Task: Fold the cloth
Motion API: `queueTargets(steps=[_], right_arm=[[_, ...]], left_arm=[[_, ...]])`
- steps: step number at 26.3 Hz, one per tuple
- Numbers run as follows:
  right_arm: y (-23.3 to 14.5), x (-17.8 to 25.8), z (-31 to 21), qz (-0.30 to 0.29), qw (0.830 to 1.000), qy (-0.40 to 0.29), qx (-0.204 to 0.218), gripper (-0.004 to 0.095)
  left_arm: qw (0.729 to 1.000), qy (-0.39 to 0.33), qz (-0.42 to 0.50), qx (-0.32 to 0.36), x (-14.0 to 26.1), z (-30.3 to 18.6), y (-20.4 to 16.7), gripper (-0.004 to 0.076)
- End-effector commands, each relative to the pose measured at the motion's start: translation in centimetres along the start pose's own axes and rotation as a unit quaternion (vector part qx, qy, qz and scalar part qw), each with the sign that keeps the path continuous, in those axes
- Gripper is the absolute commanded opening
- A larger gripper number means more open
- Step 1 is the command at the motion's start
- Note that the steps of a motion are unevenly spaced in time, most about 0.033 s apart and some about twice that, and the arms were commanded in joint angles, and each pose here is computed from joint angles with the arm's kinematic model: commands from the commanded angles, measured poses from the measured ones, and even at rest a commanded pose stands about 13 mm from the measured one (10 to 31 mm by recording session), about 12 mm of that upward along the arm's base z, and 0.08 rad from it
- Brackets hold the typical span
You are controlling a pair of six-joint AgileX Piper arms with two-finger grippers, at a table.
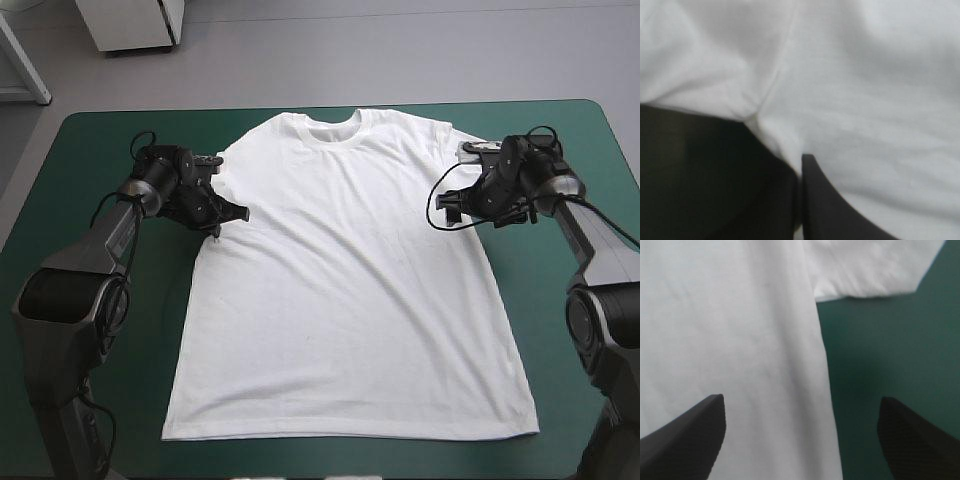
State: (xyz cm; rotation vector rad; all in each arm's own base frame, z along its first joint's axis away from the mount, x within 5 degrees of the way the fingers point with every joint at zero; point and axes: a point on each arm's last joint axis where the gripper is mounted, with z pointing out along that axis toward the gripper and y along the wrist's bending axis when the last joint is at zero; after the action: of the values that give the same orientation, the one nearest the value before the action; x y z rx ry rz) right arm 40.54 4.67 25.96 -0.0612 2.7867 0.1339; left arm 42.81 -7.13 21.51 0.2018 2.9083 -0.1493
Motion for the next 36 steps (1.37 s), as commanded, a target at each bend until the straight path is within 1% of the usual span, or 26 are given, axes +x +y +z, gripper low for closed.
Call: queueTargets(steps=[1, 2, 4, 5, 6, 7, 8, 9, 10, 11, 12, 14, 17, 21, 26, 30, 34, 36], right_arm=[[0.0, -2.2, -1.1, -0.008, 0.999, -0.046, 0.001, 0.0762], [0.0, -2.7, -0.2, -0.007, 0.999, -0.042, 0.001, 0.0741], [0.0, -2.8, 1.2, -0.004, 1.0, -0.026, -0.003, 0.0667], [0.0, -2.7, 2.1, -0.003, 1.0, -0.016, -0.004, 0.0599], [0.0, -2.6, 2.7, -0.001, 1.0, -0.007, -0.006, 0.0555], [0.1, -2.5, 3.2, 0.001, 1.0, 0.002, -0.011, 0.0461], [0.3, -2.5, 3.3, -0.002, 1.0, 0.003, -0.012, 0.0393], [0.3, -2.6, 3.4, -0.011, 1.0, -0.001, -0.012, 0.0226], [0.3, -2.7, 3.2, -0.012, 1.0, -0.006, -0.012, 0.015], [0.4, -2.8, 2.9, -0.014, 1.0, -0.014, -0.012, 0.0052], [0.4, -3.0, 2.5, -0.016, 1.0, -0.022, -0.011, -0.002], [0.4, -3.6, 0.9, -0.02, 0.999, -0.045, -0.007, -0.0017], [0.7, -4.7, -2.8, -0.027, 0.996, -0.09, -0.006, -0.0019], [1.1, -5.6, -9.0, -0.032, 0.987, -0.156, -0.008, -0.0019], [1.4, -5.4, -17.1, -0.028, 0.974, -0.223, 0.003, -0.0019], [1.6, -4.5, -23.1, -0.031, 0.957, -0.289, 0.003, -0.0019], [1.9, -3.2, -28.5, -0.034, 0.931, -0.362, -0.005, -0.0019], [2.2, -2.7, -30.3, -0.037, 0.92, -0.389, -0.014, -0.0019]], left_arm=[[1.0, 0.009, -0.004, 0.024, 0.3, -0.7, -1.1, -0.0009], [1.0, 0.008, -0.005, 0.024, 0.2, -0.7, -1.1, -0.0009], [1.0, 0.003, -0.005, 0.024, 0.2, -0.7, -1.1, -0.0009], [1.0, -0.001, -0.005, 0.024, 0.1, -0.7, -1.1, -0.0009], [1.0, -0.003, -0.005, 0.024, 0.0, -0.7, -1.1, -0.0009], [1.0, -0.005, -0.005, 0.024, 0.0, -0.7, -1.1, -0.0009], [1.0, -0.006, -0.005, 0.023, 0.0, -0.7, -1.1, -0.0009], [1.0, -0.009, -0.004, 0.022, -0.1, -0.7, -1.0, -0.0009], [1.0, -0.01, -0.003, 0.021, -0.1, -0.7, -1.0, -0.0009], [1.0, -0.014, -0.001, 0.017, -0.2, -0.8, -1.0, -0.0009], [1.0, -0.018, 0.003, 0.012, -0.4, -1.2, -0.9, -0.0009], [0.999, -0.037, 0.008, -0.002, -0.8, -2.6, -0.7, -0.0009], [0.996, -0.081, 0.009, -0.024, -1.4, -6.0, -0.6, -0.0009], [0.987, -0.156, 0.02, -0.043, -1.9, -12.5, -0.8, -0.0009], [0.962, -0.268, 0.028, -0.054, -1.6, -21.6, -1.3, -0.0009], [0.937, -0.341, 0.045, -0.06, -0.2, -28.1, -1.7, -0.0009], [0.908, -0.41, 0.057, -0.064, 1.3, -33.3, -2.1, -0.0009], [0.892, -0.443, 0.063, -0.067, 2.0, -35.3, -2.2, -0.0009]])
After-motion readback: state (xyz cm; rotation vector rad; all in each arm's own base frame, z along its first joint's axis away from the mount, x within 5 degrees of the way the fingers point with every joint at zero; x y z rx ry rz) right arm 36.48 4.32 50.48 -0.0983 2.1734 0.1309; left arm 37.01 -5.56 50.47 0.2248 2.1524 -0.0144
